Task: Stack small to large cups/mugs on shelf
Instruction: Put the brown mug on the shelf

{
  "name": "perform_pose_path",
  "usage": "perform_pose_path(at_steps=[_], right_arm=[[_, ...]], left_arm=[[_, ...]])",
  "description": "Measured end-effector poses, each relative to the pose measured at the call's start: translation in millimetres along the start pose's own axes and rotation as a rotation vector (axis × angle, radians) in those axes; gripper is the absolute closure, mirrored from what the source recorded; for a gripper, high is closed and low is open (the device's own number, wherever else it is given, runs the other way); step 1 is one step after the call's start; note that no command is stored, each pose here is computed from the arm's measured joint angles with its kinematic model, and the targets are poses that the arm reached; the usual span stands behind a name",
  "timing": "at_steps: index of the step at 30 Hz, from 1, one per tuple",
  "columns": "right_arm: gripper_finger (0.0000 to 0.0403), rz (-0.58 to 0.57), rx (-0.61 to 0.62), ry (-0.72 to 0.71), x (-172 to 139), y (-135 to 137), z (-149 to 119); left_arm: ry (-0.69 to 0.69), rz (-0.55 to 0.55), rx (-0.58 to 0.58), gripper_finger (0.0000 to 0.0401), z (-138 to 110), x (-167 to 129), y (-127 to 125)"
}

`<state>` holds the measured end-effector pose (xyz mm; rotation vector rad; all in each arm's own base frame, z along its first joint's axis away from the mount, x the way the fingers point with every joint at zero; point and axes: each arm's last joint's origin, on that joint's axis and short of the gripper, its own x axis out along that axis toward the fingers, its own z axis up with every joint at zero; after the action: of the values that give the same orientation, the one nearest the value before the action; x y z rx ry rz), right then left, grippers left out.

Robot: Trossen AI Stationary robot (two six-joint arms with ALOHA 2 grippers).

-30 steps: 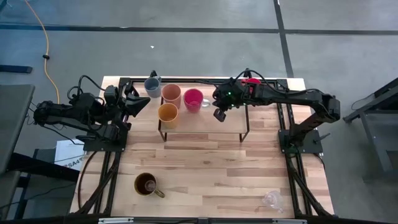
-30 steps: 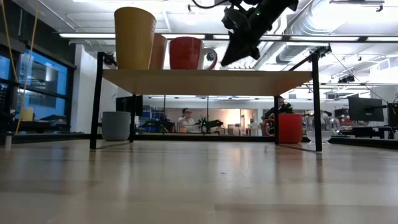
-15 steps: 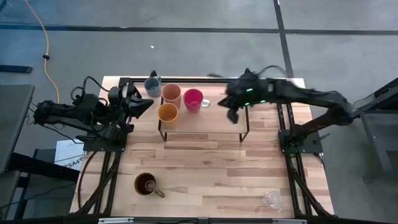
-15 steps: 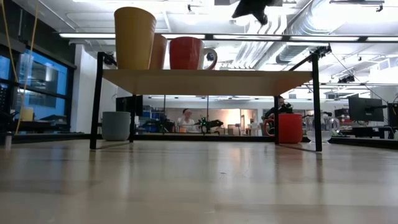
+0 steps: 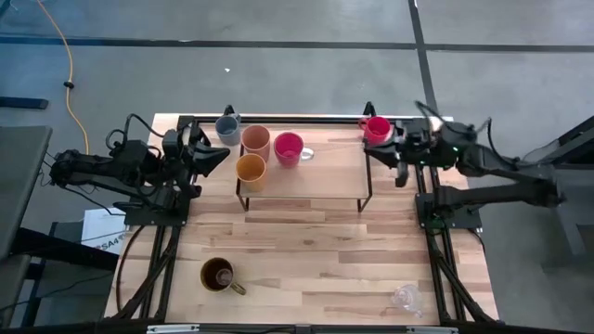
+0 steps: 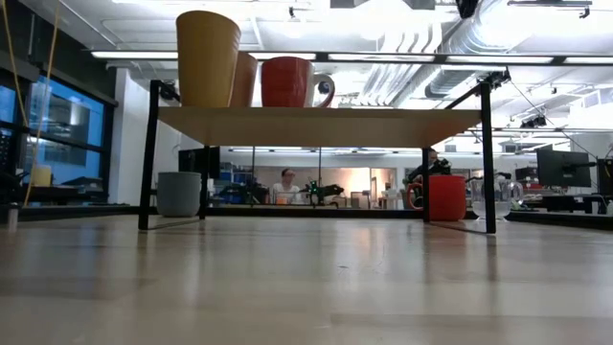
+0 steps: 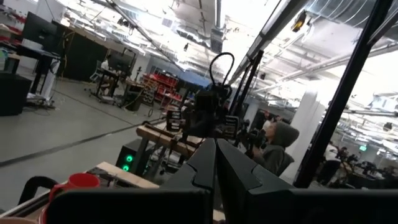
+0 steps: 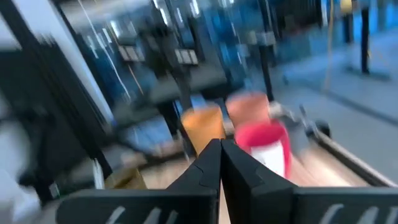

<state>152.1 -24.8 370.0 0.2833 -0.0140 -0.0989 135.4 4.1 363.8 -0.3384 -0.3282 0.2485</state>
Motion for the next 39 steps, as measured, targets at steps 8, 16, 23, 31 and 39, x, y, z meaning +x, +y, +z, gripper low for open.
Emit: perform_pose_path(at_steps=[8,16,23,31,39], right_arm=[[0.0403,0.079,0.014,-0.236,-17,-3,-15],[0.0403,0.083,0.005,-0.248,-18,-1,-11],[0.0403,0.081,0.012,-0.239,-18,-2,-12],[0.0403,0.080,0.013,-0.232,-18,-2,-12],[0.0403,0.078,0.014,-0.228,-17,-2,-13]], left_arm=[[0.001,0.002,0.001,0.0398,0,0,0],[0.001,0.003,0.001,0.0398,0,0,0],[0.024,0.042,-0.023,0.0374,3,3,-1],[0.543,-0.121,-0.133,0.0241,34,22,-37],[1.319,-0.075,0.017,0.0221,-8,26,-101]])
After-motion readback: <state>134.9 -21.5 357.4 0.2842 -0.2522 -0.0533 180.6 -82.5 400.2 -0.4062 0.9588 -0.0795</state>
